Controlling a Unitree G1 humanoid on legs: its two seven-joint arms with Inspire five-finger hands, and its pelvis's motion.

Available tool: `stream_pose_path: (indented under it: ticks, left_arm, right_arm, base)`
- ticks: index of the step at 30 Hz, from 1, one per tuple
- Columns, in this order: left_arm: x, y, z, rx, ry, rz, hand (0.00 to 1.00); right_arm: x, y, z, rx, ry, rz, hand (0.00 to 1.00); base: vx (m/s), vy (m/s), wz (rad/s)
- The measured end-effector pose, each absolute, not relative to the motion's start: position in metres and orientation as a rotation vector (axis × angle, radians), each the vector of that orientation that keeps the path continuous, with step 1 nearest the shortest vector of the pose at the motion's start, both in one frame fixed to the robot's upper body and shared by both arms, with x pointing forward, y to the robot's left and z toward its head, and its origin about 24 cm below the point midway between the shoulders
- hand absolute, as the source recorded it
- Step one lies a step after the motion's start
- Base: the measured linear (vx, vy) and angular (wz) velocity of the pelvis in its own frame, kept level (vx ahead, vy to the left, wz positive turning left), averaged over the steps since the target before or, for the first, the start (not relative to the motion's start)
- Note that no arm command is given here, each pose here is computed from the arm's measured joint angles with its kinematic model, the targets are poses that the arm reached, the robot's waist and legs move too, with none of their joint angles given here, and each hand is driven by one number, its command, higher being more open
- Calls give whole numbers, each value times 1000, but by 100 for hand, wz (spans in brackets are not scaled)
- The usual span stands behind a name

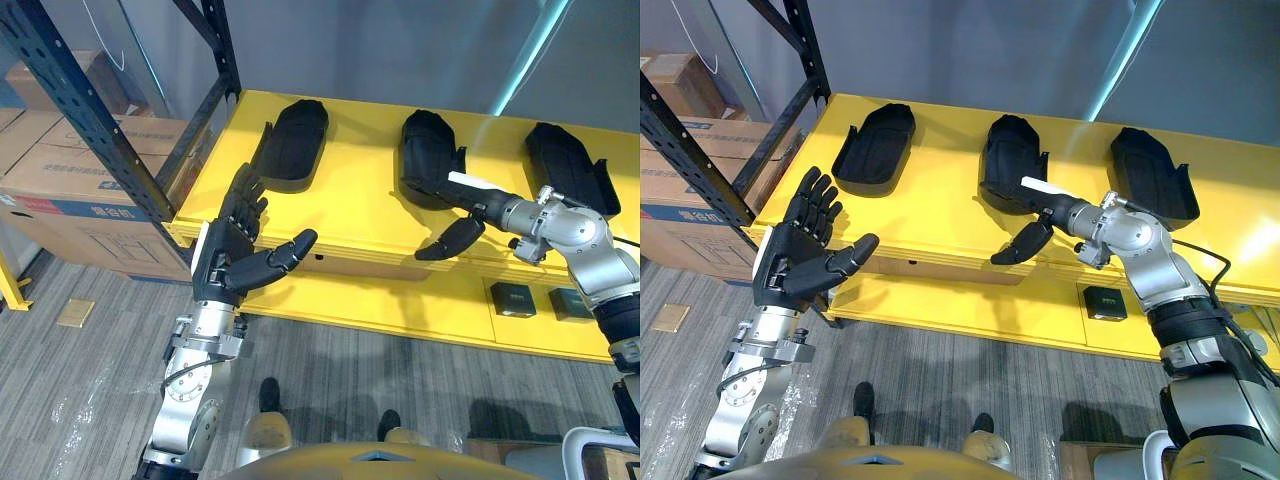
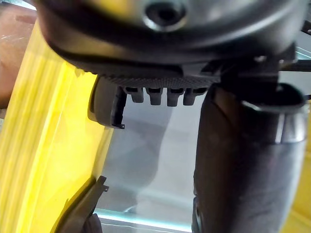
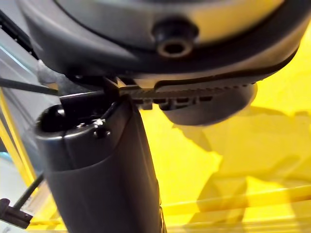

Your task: Walk over and take three plastic housings, then place them on the shelf

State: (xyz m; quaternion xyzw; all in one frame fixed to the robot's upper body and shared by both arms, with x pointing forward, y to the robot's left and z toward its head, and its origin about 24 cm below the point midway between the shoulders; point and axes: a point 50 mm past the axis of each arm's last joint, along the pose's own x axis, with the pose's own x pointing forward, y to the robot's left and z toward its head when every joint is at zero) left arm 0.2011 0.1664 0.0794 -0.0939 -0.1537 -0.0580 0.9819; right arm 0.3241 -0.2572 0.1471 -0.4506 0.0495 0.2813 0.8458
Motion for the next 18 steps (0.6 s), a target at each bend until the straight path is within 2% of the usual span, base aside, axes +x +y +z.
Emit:
stream_pose_path:
  ticks: [3, 9, 13, 18]
  left_arm:
    - [201, 166, 79, -190, -306, -116, 100]
    - [199, 166, 77, -161, -298, -90, 100]
    - [199, 172, 78, -155, -301, -54, 100]
    - [201, 176, 80, 17, -312, 21, 100]
  right_arm:
    - [326, -256, 147, -971, 44, 523, 100]
    - [321, -260, 188, -968, -329, 234, 100]
    - [295, -252, 223, -791, -641, 95, 100]
    - [274, -235, 220, -614, -775, 64, 100]
  base:
    - [0, 0, 0]
    - [0, 0, 2]
    - [10, -8, 5]
    - [0, 0, 0]
